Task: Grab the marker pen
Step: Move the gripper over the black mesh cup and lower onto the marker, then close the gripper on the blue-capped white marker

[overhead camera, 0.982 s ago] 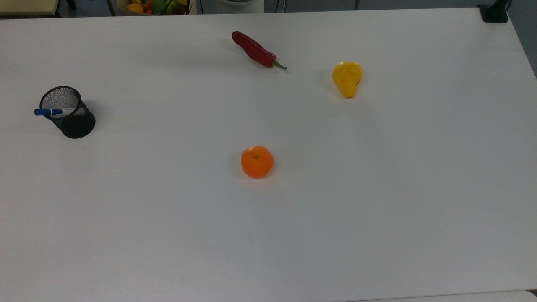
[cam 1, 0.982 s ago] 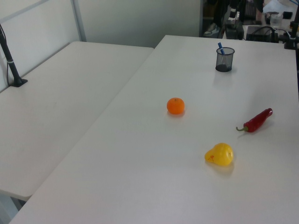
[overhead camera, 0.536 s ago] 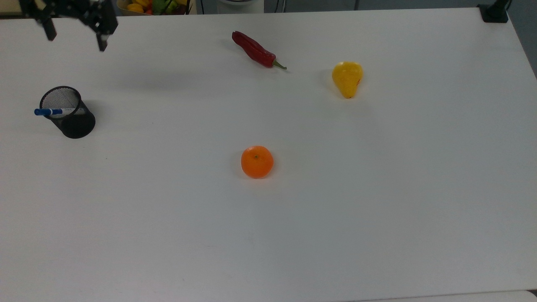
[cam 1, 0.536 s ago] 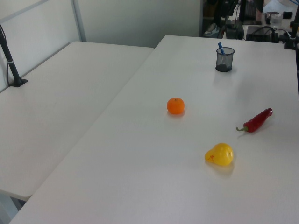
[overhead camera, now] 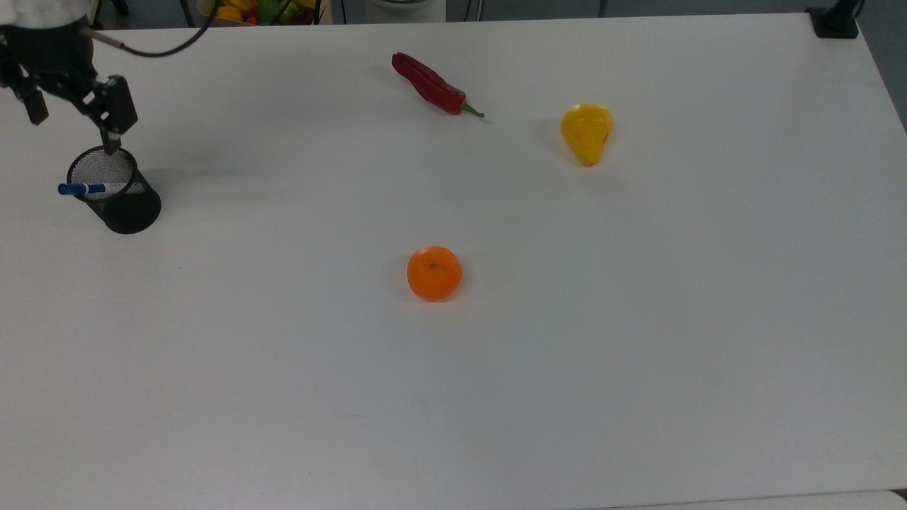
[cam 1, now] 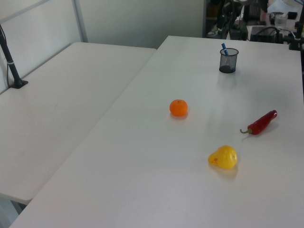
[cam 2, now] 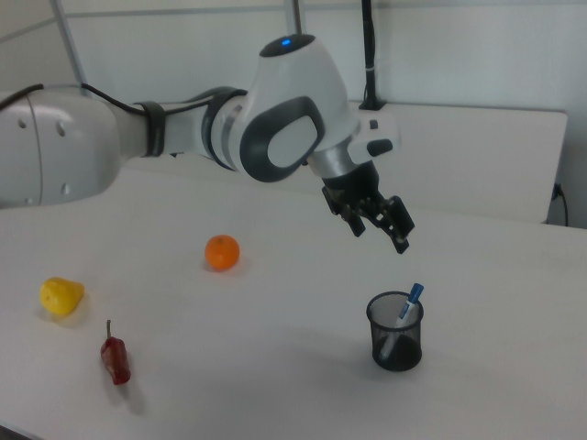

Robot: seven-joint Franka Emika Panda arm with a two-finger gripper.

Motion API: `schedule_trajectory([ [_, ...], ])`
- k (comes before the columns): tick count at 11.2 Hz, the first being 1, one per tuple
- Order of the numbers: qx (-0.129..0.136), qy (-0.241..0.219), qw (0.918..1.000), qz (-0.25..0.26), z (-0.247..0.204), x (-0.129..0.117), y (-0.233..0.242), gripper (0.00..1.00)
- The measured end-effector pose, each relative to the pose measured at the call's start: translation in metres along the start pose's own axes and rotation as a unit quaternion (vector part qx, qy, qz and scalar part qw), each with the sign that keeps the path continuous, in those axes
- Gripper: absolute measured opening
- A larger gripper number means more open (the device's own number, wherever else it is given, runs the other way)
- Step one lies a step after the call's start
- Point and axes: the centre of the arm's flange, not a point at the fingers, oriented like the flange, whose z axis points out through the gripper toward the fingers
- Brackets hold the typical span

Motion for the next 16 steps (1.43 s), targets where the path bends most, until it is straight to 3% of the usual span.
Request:
schedule_trajectory([
  [5, -0.009, 0.011, 0.9999, 0.009, 0.055, 0.001, 0.002, 0.95],
  [7, -0.012, 0.009, 0.9998, 0.011, 0.065, -0.001, 0.006, 0.72],
  [9, -0.015, 0.005, 0.9998, 0.014, 0.07, -0.004, 0.011, 0.67],
  [14, -0.035, 0.01, 0.9993, 0.0, 0.093, -0.006, 0.015, 0.64],
  [16, -0.036, 0.01, 0.9993, -0.001, 0.099, -0.007, 0.015, 0.59],
])
